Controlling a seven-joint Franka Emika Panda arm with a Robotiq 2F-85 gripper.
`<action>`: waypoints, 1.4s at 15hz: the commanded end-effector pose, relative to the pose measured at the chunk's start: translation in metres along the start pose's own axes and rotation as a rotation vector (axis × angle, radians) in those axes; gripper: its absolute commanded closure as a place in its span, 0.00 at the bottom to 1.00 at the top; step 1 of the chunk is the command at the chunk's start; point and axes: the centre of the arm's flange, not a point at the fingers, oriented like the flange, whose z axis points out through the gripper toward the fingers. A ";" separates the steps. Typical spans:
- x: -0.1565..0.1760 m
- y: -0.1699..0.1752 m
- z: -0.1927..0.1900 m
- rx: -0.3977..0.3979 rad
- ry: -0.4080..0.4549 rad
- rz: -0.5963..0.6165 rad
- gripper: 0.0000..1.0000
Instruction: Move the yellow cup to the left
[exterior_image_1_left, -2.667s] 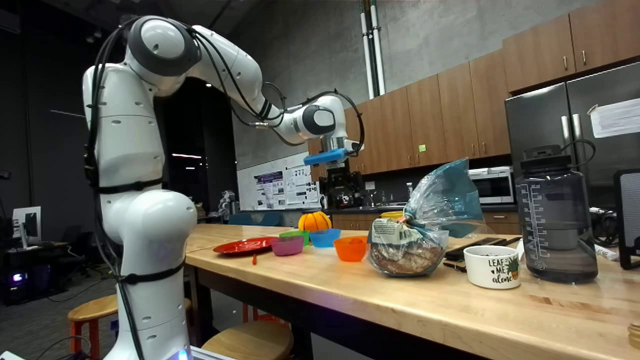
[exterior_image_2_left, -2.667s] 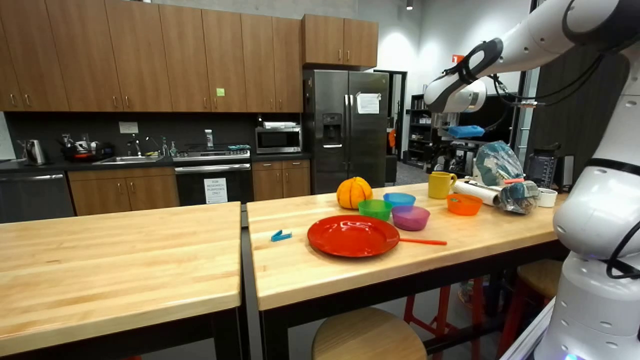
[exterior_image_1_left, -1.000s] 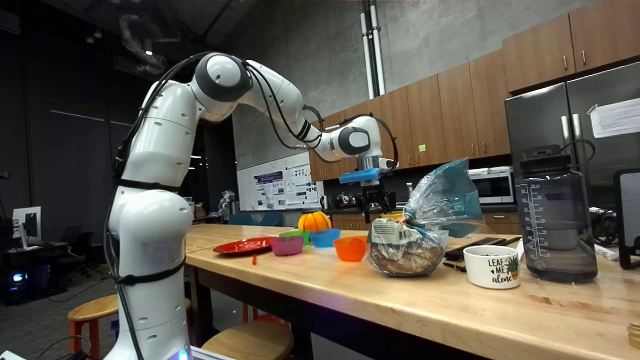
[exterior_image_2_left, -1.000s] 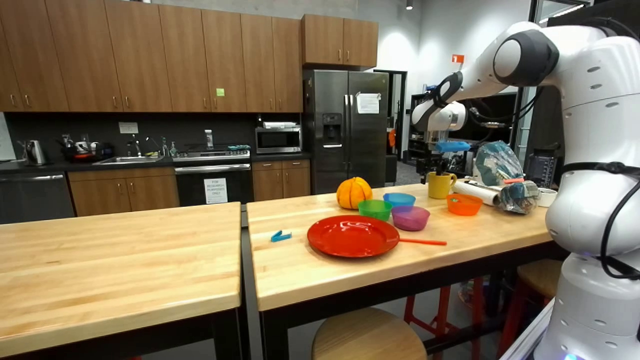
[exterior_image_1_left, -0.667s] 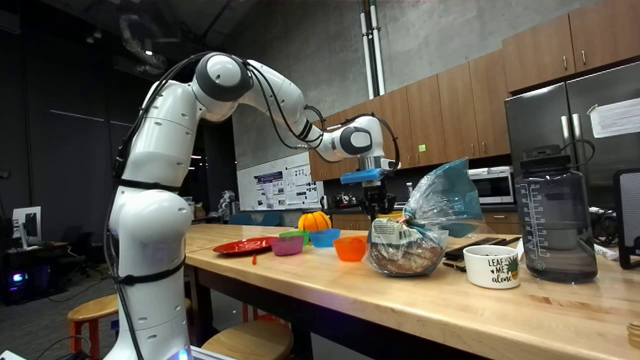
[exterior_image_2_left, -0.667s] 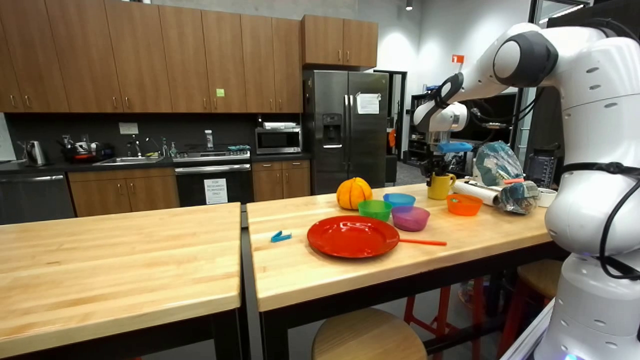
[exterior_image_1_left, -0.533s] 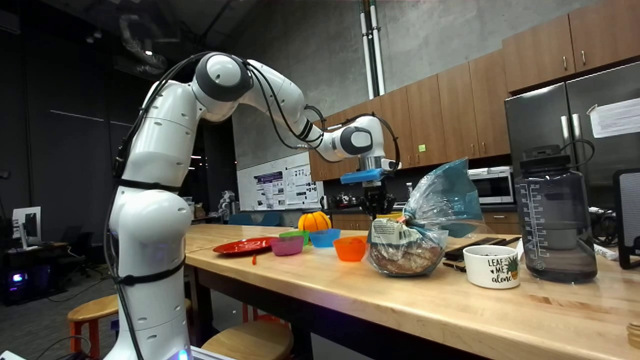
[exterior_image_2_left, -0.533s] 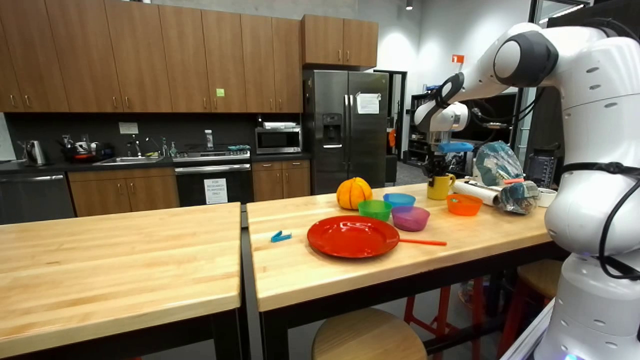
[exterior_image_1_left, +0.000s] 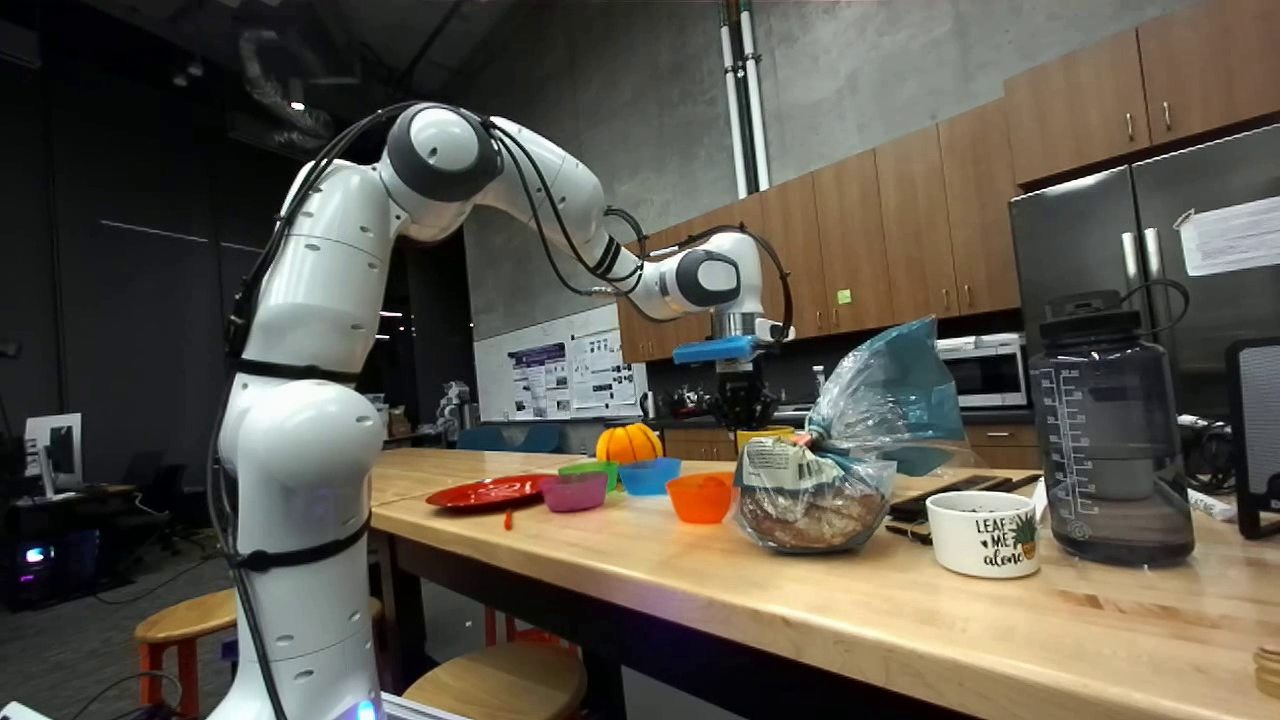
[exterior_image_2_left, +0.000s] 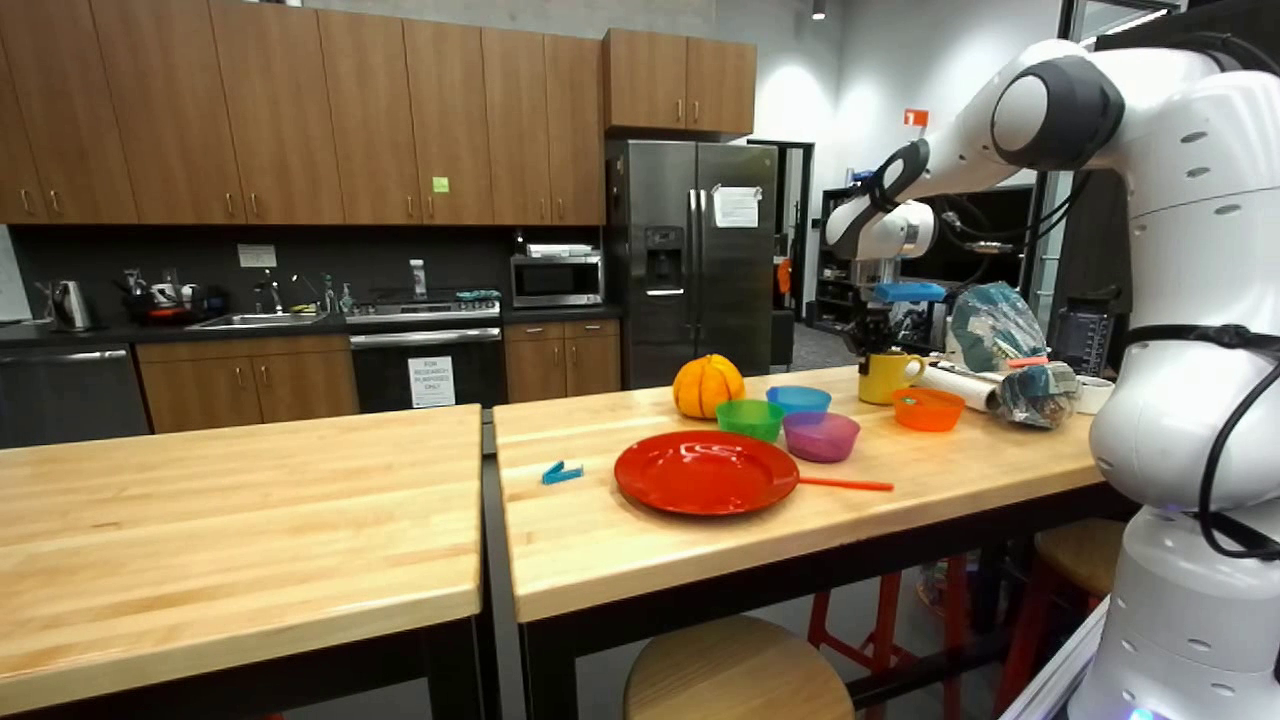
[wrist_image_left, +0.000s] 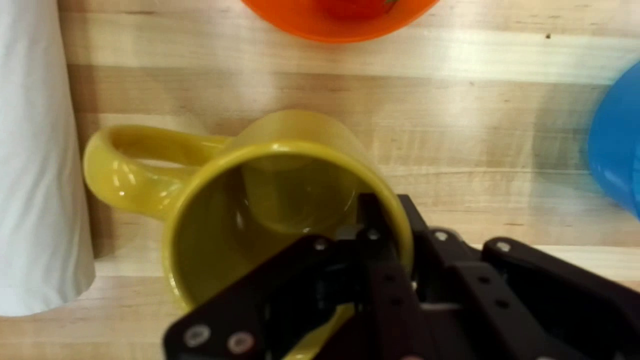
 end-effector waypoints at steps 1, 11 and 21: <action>-0.024 -0.020 -0.011 0.041 -0.029 -0.048 0.97; -0.052 -0.057 -0.029 0.074 -0.013 -0.165 0.97; -0.066 -0.088 -0.078 0.169 0.032 -0.227 0.97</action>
